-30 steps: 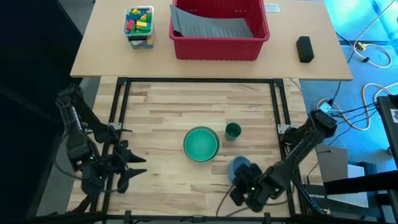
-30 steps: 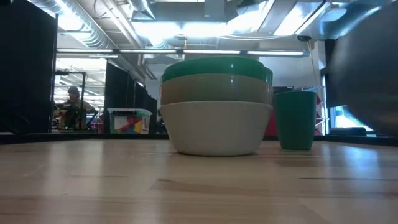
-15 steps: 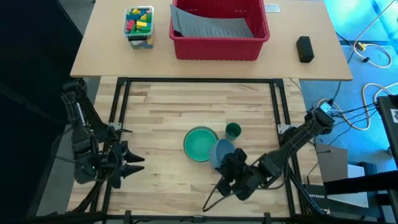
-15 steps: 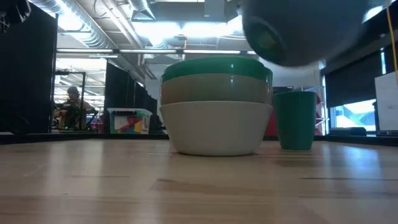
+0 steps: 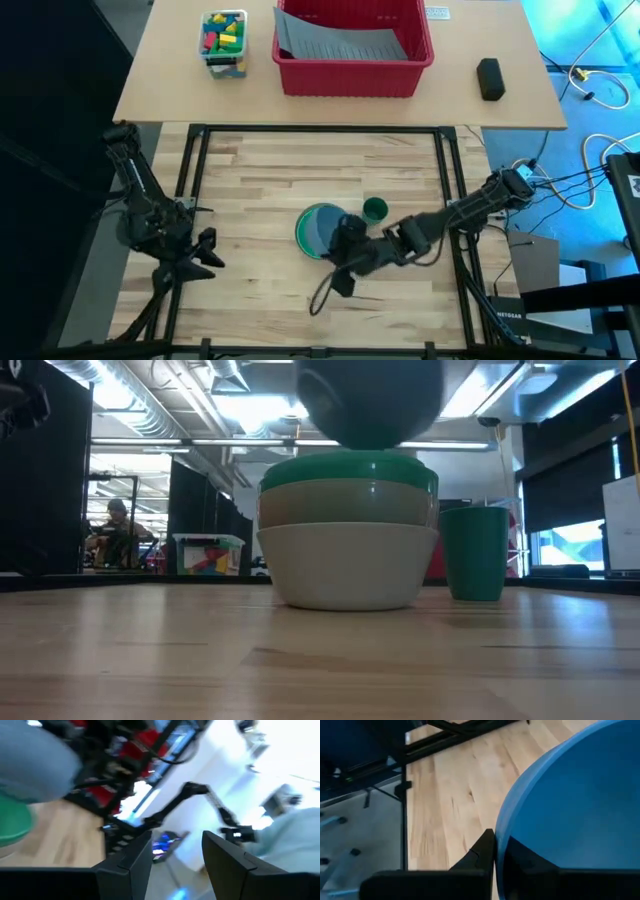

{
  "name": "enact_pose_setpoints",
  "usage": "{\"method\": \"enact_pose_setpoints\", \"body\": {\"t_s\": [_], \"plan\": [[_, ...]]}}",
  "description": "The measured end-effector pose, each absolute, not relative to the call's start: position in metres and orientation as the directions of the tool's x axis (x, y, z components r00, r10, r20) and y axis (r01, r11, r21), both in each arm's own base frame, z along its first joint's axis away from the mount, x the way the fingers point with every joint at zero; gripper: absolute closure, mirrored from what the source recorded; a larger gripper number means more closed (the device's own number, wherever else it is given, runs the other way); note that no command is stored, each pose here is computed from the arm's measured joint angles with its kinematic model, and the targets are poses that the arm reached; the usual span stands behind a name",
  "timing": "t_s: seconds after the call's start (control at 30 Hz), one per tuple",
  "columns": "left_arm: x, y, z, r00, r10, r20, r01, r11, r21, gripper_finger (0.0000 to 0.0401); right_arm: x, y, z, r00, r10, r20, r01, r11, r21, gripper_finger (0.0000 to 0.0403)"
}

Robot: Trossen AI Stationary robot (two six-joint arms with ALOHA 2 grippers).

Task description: Nest bowls inside each other

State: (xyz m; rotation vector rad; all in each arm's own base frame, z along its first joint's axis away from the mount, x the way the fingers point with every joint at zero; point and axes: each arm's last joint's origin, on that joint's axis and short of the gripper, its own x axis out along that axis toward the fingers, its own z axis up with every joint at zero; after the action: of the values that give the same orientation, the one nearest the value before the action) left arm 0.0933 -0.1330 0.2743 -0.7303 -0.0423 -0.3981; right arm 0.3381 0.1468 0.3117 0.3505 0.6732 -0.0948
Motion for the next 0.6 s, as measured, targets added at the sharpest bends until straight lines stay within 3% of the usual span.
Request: {"method": "enact_pose_setpoints", "body": {"t_s": [0.6], "plan": [[0.131, -0.096, 0.277, 0.822, -0.495, 0.281, 0.556, 0.593, -0.582, 0.0249, 0.354, 0.059, 0.303, 0.572, 0.413, -0.709, -0.044, 0.878, 0.476, 0.0403]]}}
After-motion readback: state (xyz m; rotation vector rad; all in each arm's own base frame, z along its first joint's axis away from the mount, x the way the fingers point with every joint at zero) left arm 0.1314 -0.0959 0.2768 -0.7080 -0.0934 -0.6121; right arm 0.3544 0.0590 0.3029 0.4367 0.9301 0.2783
